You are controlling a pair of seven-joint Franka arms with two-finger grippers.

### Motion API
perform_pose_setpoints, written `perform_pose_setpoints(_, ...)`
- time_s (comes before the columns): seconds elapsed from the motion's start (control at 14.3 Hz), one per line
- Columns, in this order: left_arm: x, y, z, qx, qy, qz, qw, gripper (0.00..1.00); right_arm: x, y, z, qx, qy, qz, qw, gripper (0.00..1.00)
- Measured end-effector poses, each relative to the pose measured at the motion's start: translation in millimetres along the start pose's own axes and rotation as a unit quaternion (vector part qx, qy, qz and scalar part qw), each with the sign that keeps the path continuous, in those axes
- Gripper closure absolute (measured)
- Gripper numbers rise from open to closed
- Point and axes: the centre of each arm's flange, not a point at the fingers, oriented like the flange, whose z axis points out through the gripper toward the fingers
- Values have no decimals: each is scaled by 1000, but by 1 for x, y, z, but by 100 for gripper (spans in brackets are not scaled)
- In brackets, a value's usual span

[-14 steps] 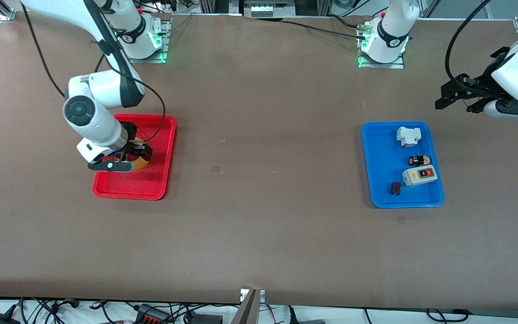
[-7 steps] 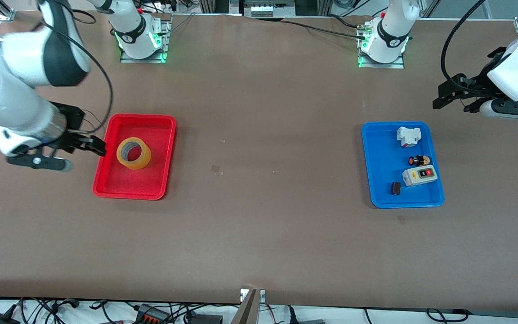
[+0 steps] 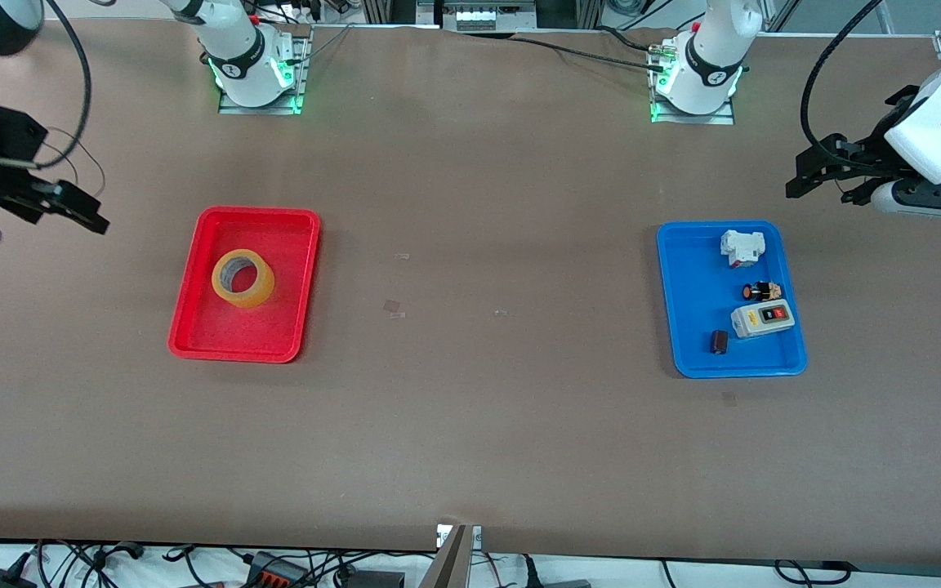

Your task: Place and move tape with both arms

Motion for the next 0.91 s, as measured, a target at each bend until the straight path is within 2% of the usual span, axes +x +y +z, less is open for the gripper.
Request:
perform_pose_setpoints(0.28, 0, -1, 1, 0, -1, -1, 1000, 0, -21, 24, -14, 3, -1, 16, 1000, 2)
perform_pose_setpoints(0.56, -1, -7, 1, 18, -4, -5, 1000, 0, -16, 39, -14, 19, -2, 20, 1000, 2)
perform_pose_setpoints(0.91, -1, -9, 2, 23, -7, -5, 1000, 0, -8, 36, -10, 21, -5, -4, 1000, 1)
